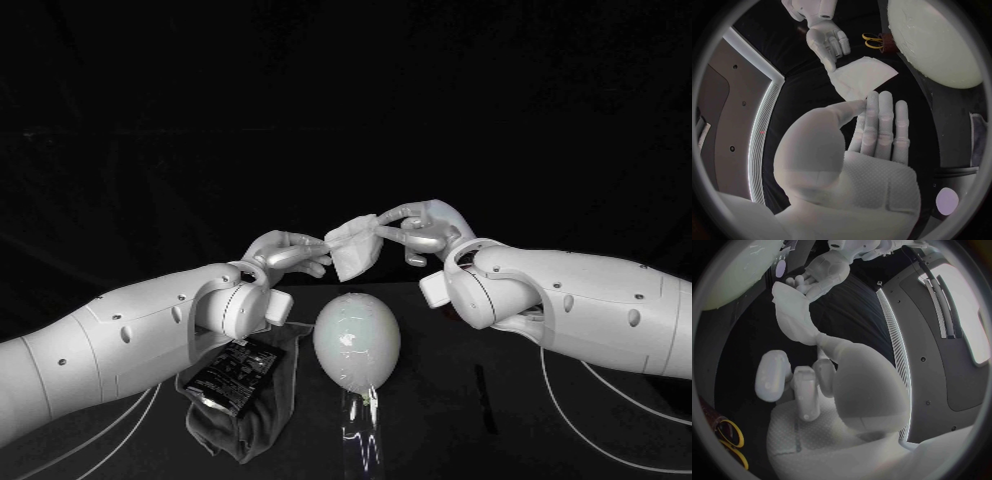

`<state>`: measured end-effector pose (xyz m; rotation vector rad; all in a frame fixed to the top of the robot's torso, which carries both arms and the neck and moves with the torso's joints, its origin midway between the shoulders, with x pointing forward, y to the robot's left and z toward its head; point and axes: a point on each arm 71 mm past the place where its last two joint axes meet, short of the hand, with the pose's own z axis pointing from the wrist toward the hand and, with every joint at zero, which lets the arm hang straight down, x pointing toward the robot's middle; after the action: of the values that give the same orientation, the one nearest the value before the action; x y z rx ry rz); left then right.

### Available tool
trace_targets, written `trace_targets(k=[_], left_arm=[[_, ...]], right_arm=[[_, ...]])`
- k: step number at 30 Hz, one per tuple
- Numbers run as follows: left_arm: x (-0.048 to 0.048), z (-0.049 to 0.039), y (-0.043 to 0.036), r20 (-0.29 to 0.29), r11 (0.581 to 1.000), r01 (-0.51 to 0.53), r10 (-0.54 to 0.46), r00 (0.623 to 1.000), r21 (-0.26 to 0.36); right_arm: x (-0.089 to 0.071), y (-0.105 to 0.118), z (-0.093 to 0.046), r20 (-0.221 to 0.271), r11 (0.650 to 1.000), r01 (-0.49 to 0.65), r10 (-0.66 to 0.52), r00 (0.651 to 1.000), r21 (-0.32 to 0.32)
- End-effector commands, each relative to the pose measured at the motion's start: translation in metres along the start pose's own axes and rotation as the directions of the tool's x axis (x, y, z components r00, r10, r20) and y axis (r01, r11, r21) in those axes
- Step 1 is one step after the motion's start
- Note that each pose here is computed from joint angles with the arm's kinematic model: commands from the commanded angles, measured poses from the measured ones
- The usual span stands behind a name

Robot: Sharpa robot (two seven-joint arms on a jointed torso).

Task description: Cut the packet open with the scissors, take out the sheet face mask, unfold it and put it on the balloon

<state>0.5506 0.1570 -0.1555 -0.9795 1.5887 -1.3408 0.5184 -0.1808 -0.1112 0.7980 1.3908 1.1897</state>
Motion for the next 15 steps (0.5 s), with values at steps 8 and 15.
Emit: trace_targets(k=[8,15], left_arm=[[0.0048,0.0026,0.0029,-0.012,0.997,0.017,-0.018,1.0,-0.08],[0.0002,0.0041,0.0069,0.032,0.991,0.032,-0.028,0.999,-0.127]], right_arm=[[-0.0038,-0.0024,0.0073,0.012,1.0,0.011,-0.011,1.0,0.014],[-0.0078,-0.0054,0.01,0.019,0.999,0.017,-0.018,1.0,0.037]])
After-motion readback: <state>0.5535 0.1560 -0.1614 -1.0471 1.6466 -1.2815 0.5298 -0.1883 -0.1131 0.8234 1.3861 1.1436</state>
